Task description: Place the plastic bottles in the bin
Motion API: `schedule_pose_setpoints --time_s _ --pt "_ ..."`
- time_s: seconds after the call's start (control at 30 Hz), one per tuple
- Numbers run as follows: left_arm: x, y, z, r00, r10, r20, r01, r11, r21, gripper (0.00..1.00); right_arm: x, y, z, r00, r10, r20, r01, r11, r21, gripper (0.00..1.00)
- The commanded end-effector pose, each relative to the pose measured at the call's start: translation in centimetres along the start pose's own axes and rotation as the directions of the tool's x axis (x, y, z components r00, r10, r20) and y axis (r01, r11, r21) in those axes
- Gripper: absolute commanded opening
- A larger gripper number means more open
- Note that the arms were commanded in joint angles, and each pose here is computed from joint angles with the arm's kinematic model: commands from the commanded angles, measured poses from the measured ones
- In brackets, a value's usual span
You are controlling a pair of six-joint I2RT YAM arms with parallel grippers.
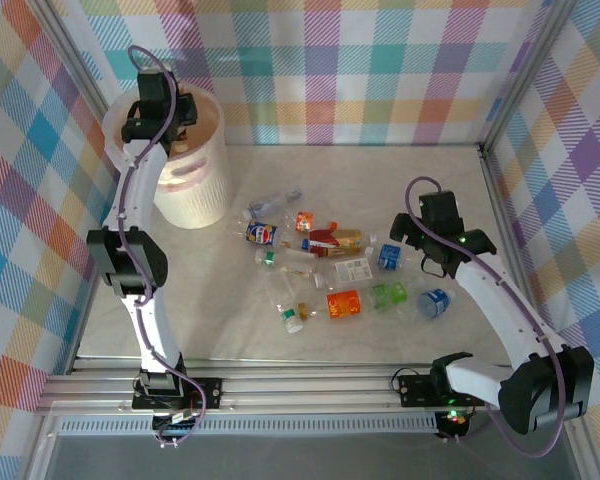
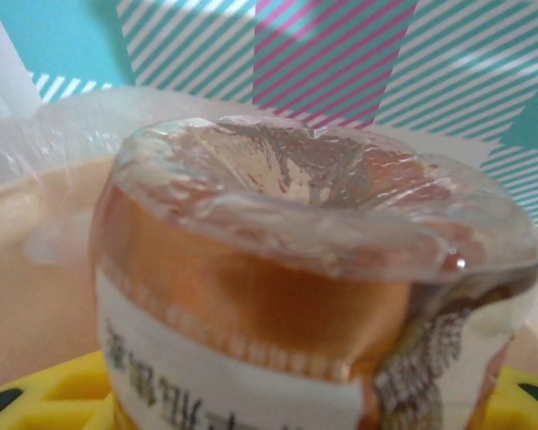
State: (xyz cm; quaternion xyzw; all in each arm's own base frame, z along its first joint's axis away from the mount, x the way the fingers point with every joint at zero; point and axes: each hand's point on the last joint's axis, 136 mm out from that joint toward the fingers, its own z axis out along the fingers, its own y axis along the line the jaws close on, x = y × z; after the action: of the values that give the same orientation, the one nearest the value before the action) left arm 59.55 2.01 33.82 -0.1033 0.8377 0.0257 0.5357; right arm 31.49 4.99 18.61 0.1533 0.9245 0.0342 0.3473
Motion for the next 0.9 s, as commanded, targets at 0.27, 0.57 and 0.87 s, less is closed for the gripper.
schedule_pose_setpoints --time_s 0.27,0.57,0.87 --pt "3.6 1.1 1.8 0.995 -0.019 -0.101 0.018 1.000 -0.017 0.48 0.2 0.6 0.0 0.999 -0.021 -0.041 0.021 1.000 -0.012 1.00" --pt "7.0 1.3 3.7 0.981 -0.034 -0.192 0.030 0.999 -0.021 0.49 0.4 0.5 0.2 0.998 -0.029 -0.056 0.029 1.000 -0.003 1.00" --pt "9.8 1.7 5.1 0.965 -0.033 -0.261 0.024 0.999 -0.036 0.54 0.4 0.8 0.6 0.996 -0.030 -0.078 0.030 1.000 -0.003 1.00"
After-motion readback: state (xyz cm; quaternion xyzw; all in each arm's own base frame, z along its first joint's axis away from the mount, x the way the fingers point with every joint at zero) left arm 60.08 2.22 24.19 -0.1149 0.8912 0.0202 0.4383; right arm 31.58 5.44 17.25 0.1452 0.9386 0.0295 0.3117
